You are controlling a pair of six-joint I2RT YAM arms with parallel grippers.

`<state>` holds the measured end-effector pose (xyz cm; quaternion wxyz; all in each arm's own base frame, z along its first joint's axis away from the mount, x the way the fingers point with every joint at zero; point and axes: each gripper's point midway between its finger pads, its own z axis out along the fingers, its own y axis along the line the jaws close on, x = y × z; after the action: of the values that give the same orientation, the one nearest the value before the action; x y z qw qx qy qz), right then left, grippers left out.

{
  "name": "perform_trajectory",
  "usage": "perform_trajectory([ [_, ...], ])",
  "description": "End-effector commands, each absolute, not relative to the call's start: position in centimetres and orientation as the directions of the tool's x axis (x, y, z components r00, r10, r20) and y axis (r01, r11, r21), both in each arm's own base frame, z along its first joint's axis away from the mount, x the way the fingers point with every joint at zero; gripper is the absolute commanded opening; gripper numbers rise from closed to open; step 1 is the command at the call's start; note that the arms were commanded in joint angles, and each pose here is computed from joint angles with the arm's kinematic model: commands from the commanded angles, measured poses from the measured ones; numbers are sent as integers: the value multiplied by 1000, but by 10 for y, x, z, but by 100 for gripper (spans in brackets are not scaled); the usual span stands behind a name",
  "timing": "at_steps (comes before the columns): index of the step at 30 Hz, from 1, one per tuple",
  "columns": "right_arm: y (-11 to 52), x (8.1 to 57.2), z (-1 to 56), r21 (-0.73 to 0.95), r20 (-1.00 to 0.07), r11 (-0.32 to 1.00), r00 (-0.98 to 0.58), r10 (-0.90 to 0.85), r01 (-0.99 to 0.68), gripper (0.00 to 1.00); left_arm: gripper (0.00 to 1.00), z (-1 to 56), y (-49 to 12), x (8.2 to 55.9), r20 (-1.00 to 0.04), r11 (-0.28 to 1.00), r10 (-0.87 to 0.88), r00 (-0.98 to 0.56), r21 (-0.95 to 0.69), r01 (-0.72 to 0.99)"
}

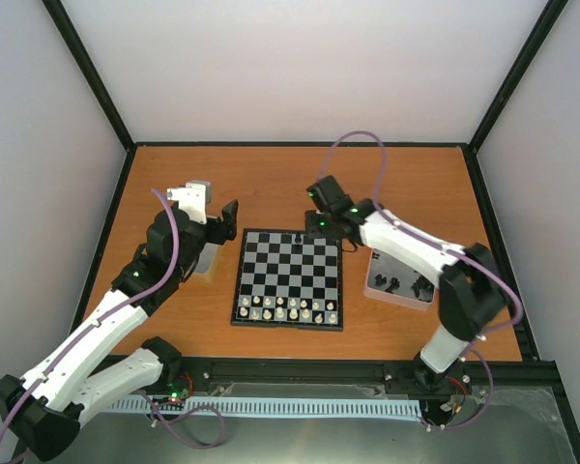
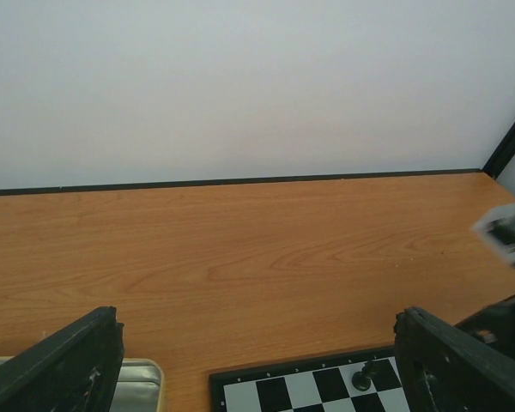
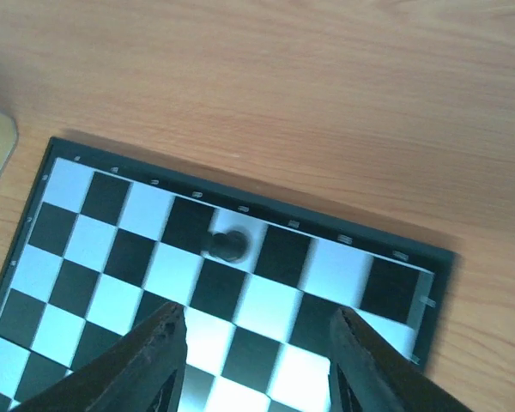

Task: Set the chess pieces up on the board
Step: Place the chess piece on the chessboard, then pick up the chess piece from the storage box.

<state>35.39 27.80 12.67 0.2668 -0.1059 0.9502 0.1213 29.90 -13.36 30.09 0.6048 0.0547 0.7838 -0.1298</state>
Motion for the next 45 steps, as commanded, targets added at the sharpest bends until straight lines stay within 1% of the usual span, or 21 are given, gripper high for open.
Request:
perform_trajectory([
  [1,205,349,142,158,-578,987,-814,56,-44,46,87,312,-142,300,-968,947,-85,-238,-153,282],
  [6,111,319,132,168,-567,958,-772,286,231,40,87,310,-147,300,-965,939,-86,-248,-162,303],
  [8,83,304,117,163,-542,937,-765,348,310,39,87,310,-148,301,-964,937,-87,-250,-164,307],
  [11,54,293,102,165,-530,908,-741,411,386,37,87,309,-151,301,-963,934,-87,-255,-169,316],
  [13,43,296,94,171,-542,902,-727,422,396,36,87,309,-152,302,-962,932,-88,-258,-171,321],
  [15,41,303,87,164,-560,919,-732,387,360,35,87,309,-153,301,-962,930,-87,-260,-172,324],
  [18,46,313,72,142,-549,941,-767,333,307,34,87,310,-153,301,-962,930,-90,-259,-174,325],
  [23,48,328,54,134,-549,945,-771,321,299,33,87,310,-154,301,-960,928,-95,-263,-181,326],
  [26,36,337,45,134,-547,933,-760,350,333,32,87,308,-155,301,-958,926,-96,-270,-185,329],
  [39,32,356,15,89,-517,933,-785,342,348,25,87,308,-155,302,-957,928,-94,-274,-184,325],
  [45,33,354,16,92,-508,935,-792,340,342,10,87,308,-154,301,-956,928,-98,-275,-188,323],
])
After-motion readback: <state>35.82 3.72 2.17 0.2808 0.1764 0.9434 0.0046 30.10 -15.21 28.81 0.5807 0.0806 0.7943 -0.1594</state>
